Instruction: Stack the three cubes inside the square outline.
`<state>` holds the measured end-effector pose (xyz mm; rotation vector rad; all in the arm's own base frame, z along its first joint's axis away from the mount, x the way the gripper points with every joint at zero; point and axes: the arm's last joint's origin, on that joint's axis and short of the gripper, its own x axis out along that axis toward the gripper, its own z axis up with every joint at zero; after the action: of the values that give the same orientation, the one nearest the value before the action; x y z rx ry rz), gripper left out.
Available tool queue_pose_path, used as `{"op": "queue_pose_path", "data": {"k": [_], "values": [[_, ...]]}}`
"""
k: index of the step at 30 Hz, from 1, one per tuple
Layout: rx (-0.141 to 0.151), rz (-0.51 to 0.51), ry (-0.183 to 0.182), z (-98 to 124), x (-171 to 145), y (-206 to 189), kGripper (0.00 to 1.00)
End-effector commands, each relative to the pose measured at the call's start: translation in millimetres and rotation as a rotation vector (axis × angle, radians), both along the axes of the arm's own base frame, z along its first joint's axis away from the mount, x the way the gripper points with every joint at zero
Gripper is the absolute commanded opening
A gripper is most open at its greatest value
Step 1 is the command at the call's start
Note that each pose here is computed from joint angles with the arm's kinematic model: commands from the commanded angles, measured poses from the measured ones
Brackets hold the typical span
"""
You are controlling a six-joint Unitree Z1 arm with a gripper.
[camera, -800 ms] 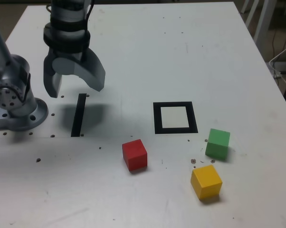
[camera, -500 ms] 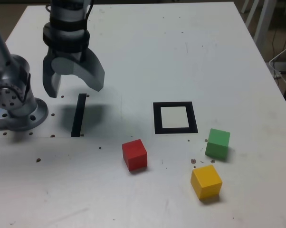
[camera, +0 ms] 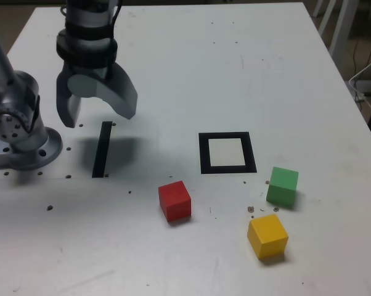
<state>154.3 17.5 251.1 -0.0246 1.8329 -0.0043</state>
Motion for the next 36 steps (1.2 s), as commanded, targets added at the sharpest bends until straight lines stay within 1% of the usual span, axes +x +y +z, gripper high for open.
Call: {"op": "queue_pose_path", "data": {"k": [1, 4, 9, 15, 20, 28, 36], "values": [[-0.003, -0.008, -0.007, 2, 5, -4, 1.00], [-0.009, -0.016, -0.013, 6, 11, -12, 1.00], [-0.010, -0.026, -0.004, 14, 22, -28, 1.00], [0.009, -0.073, -0.013, 25, 35, -47, 1.00], [0.020, -0.096, -0.011, 24, 44, -69, 1.00], [0.035, -0.047, -0.019, 27, 55, -94, 1.00], [0.014, 0.001, -0.002, 23, 79, -117, 0.99]]}}
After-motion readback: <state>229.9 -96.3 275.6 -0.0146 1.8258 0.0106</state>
